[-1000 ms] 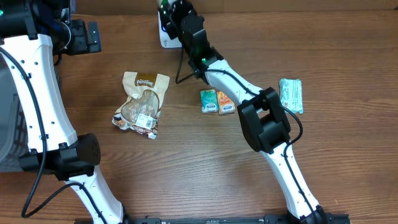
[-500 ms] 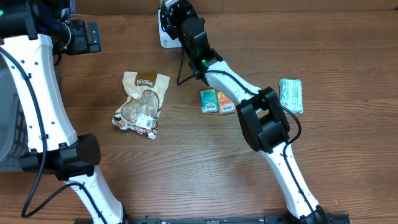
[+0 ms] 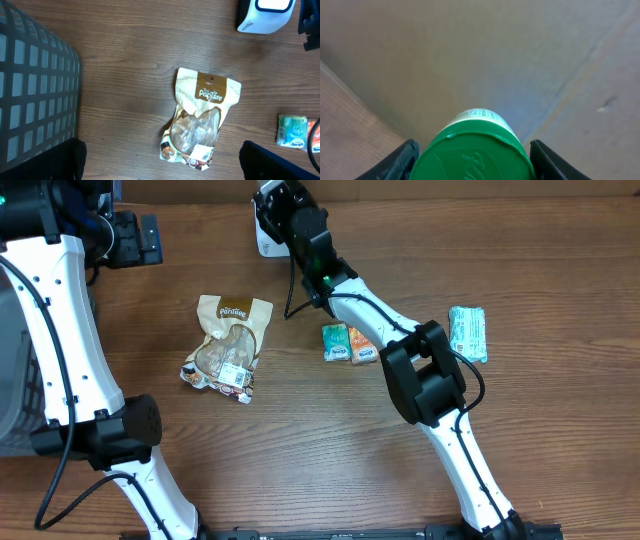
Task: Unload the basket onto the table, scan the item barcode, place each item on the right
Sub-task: 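Carry the jar back right and set it beside the wipes pack, then reach the right gripper to the orange packet and grasp it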
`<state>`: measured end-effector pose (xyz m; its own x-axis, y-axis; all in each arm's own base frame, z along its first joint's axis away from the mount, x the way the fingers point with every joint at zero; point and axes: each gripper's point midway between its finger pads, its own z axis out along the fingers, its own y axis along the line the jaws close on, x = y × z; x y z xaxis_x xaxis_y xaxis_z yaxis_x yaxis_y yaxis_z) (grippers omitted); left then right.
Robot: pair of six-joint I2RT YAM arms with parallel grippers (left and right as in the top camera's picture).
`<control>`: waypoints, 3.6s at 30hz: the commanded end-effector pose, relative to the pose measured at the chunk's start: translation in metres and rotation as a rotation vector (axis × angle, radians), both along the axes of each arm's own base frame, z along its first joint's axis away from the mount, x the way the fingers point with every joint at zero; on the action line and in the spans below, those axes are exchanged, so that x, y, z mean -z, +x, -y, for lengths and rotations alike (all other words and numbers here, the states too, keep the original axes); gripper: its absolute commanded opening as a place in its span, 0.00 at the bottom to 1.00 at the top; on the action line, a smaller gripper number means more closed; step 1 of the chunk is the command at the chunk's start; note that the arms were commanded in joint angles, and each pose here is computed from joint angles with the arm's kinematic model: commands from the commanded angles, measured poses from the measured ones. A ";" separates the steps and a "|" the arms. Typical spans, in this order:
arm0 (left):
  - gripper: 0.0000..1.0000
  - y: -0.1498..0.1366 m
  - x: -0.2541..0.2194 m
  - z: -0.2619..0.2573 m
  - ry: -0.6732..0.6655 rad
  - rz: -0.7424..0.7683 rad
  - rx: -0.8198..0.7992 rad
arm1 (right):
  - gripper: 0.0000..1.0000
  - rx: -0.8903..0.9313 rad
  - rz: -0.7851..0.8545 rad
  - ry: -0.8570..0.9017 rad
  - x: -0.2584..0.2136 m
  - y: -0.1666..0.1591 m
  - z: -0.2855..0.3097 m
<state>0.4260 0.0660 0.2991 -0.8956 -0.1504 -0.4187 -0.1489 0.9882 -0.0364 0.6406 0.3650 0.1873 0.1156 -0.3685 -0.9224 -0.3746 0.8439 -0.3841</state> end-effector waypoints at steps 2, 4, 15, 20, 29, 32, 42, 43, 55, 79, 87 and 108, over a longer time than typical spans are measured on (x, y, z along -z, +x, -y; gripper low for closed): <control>0.99 0.001 0.001 0.002 -0.005 -0.002 0.016 | 0.36 -0.005 0.037 0.213 -0.148 -0.033 0.015; 0.99 0.001 0.001 0.002 -0.005 -0.002 0.016 | 0.36 -0.002 -0.039 0.284 -0.166 -0.045 0.022; 0.99 0.001 0.001 0.002 -0.005 -0.002 0.016 | 0.27 0.387 -0.768 0.157 -0.079 -0.127 0.152; 1.00 0.001 0.001 0.002 -0.005 -0.002 0.016 | 0.27 0.672 -1.038 0.212 -0.020 -0.152 0.227; 0.99 0.001 0.001 0.002 -0.005 -0.002 0.016 | 0.27 0.804 -1.350 0.307 0.050 -0.182 0.287; 0.99 0.001 0.001 0.002 -0.005 -0.002 0.016 | 0.27 0.836 -1.397 0.302 0.075 -0.190 0.299; 0.99 0.001 0.001 0.002 -0.005 -0.002 0.016 | 0.24 0.964 -1.417 0.238 0.125 -0.207 0.335; 0.99 0.001 0.001 0.002 -0.005 -0.002 0.016 | 0.24 0.985 -1.411 0.237 0.125 -0.208 0.340; 0.99 0.001 0.001 0.002 -0.005 -0.002 0.016 | 0.69 1.206 -1.351 0.276 0.121 -0.215 0.389; 1.00 0.001 0.001 0.002 -0.005 -0.002 0.016 | 1.00 0.511 -1.570 0.453 0.065 -0.189 0.237; 1.00 0.001 0.001 0.002 -0.005 -0.002 0.016 | 0.50 0.503 -1.699 0.346 0.125 -0.231 0.209; 1.00 0.001 0.001 0.002 -0.005 -0.002 0.016 | 0.04 0.465 -1.700 0.171 0.166 -0.259 0.195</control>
<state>0.4260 0.0654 0.2991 -0.8956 -0.1504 -0.4187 -0.1474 0.9883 -0.0395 0.3780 0.1805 0.0235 -0.9927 0.0644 0.1015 0.0896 0.9594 0.2675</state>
